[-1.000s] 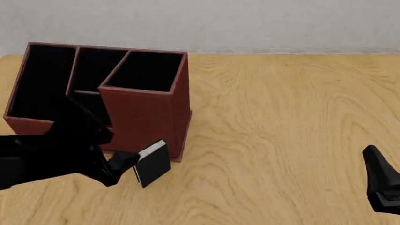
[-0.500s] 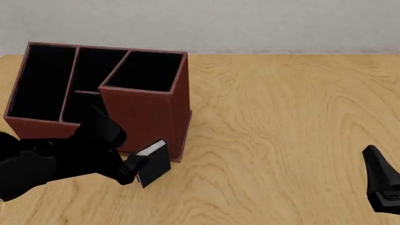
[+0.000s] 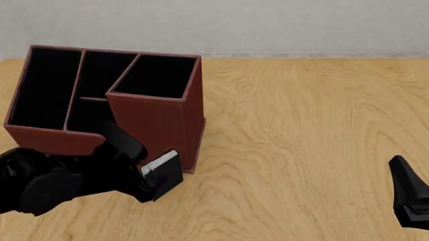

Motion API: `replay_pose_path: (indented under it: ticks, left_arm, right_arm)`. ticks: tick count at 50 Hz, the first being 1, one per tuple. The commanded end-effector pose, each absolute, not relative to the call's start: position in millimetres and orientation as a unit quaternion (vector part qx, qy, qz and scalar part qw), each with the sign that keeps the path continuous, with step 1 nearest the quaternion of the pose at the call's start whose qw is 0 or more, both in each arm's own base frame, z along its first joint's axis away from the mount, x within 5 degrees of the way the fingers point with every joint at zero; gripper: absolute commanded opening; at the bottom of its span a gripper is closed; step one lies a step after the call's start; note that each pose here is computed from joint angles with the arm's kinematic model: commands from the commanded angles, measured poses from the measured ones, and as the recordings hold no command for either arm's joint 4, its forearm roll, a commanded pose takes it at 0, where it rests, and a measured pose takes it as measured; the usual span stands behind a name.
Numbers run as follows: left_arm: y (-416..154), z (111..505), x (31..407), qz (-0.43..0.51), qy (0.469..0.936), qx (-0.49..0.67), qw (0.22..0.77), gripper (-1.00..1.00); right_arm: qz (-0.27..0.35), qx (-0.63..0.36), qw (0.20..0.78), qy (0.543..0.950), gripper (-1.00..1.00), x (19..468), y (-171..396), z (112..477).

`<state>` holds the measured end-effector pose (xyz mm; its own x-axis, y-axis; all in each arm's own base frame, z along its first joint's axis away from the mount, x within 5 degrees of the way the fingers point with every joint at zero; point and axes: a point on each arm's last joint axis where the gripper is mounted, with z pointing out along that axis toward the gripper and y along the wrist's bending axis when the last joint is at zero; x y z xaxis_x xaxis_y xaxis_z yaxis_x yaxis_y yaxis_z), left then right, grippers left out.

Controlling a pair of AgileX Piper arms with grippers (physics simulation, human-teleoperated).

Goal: Pick up the book and place it in the left compartment of the caddy.

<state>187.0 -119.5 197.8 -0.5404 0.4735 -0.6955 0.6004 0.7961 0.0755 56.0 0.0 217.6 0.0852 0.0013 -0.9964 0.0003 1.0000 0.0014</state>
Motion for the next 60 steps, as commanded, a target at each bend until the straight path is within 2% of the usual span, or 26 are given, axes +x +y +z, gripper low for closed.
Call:
replay_pose_path:
  ticks: [1,33,34,49,60]
  left_arm:
    - [-120,183,189,-0.084,0.878,0.305,0.359,1.0]
    - [-121,160,192,-0.08,0.886,0.305,0.34,1.0]
    - [-121,160,192,-0.08,0.886,0.305,0.34,-1.0]
    - [-118,168,183,-0.081,0.883,0.314,0.341,-1.0]
    - [-113,192,164,-0.089,0.875,0.323,0.349,-1.0]
  right_arm:
    - [0.0,0.0,0.737,0.676,1.0,56,0,216]
    - [0.0,0.0,0.737,0.676,1.0,56,0,216]
    - [0.0,0.0,0.737,0.676,1.0,56,0,216]
    - [0.0,0.0,0.737,0.676,1.0,56,0,216]
    - [0.0,0.0,0.737,0.676,1.0,56,0,216]
